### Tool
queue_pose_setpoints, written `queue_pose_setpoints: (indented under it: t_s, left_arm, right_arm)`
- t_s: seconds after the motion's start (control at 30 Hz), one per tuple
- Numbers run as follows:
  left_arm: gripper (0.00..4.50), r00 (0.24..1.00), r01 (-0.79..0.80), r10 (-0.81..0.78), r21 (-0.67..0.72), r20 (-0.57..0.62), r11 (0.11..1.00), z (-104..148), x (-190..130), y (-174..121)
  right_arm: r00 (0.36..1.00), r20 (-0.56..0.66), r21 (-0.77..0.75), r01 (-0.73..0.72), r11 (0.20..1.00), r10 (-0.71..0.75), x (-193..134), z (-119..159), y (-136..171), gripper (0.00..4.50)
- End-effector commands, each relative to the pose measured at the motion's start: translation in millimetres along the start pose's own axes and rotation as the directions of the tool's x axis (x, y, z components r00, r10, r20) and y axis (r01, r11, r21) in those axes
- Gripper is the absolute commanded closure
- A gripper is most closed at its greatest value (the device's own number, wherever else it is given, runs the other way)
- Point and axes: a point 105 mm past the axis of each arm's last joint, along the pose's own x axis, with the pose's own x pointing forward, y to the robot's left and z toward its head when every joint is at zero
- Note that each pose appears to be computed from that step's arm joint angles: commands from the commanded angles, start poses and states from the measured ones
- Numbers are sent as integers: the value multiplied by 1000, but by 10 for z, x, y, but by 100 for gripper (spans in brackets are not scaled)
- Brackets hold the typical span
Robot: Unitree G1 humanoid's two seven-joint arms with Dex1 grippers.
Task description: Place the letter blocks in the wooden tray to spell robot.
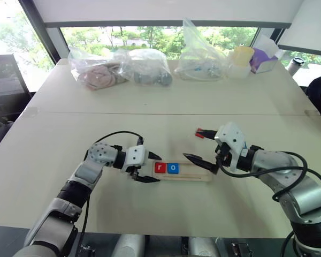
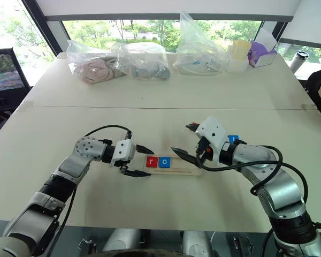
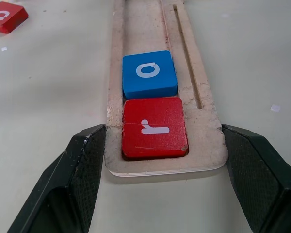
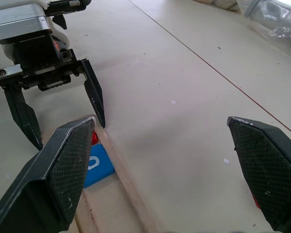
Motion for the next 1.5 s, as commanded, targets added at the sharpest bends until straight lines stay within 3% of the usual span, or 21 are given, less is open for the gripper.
queue_pose_setpoints:
  t_s: [0.03,0.23,0.3,0.37,0.53,0.73,0.93,1.17,1.4,1.5]
  left_arm:
    - [136,990,103,-108,-53,-94,993,-252,150,-232]
    - [136,990,97,-104,-74,-95,992,-279,149,-253]
    - [32,990,86,-96,-98,-105,991,-313,126,-272]
    - [2,990,73,-86,-114,-110,991,-333,100,-280]
    - [2,991,31,-50,-154,-122,988,-374,-14,-312]
    - [2,982,-57,14,-225,-188,973,-546,-389,-456]
    - [2,965,-176,112,-271,-235,946,-577,-802,-581]
    - [2,925,-371,319,-308,-206,876,-313,-1138,-427]
    - [2,879,-476,451,-323,-153,818,-60,-1153,-287]
    - [2,873,-486,464,-323,-147,812,-54,-1118,-324]
  right_arm:
    - [999,38,-44,6,999,-4,-41,134,14,0]
    - [999,37,-46,5,999,-3,-42,132,17,0]
    - [999,39,-47,1,999,1,-26,138,17,0]
    - [999,40,-48,-2,999,4,-15,142,19,0]
    - [999,38,-48,-6,999,8,-17,138,16,0]
    - [999,34,-27,-1,1000,2,33,109,-8,0]
    - [987,-72,-11,146,989,-146,166,-122,-284,0]
    - [969,-138,97,218,971,-204,404,-139,-403,0]
    - [953,-164,216,288,933,-256,595,-58,-463,0]
    - [915,-262,235,368,900,-306,678,-179,-485,0]
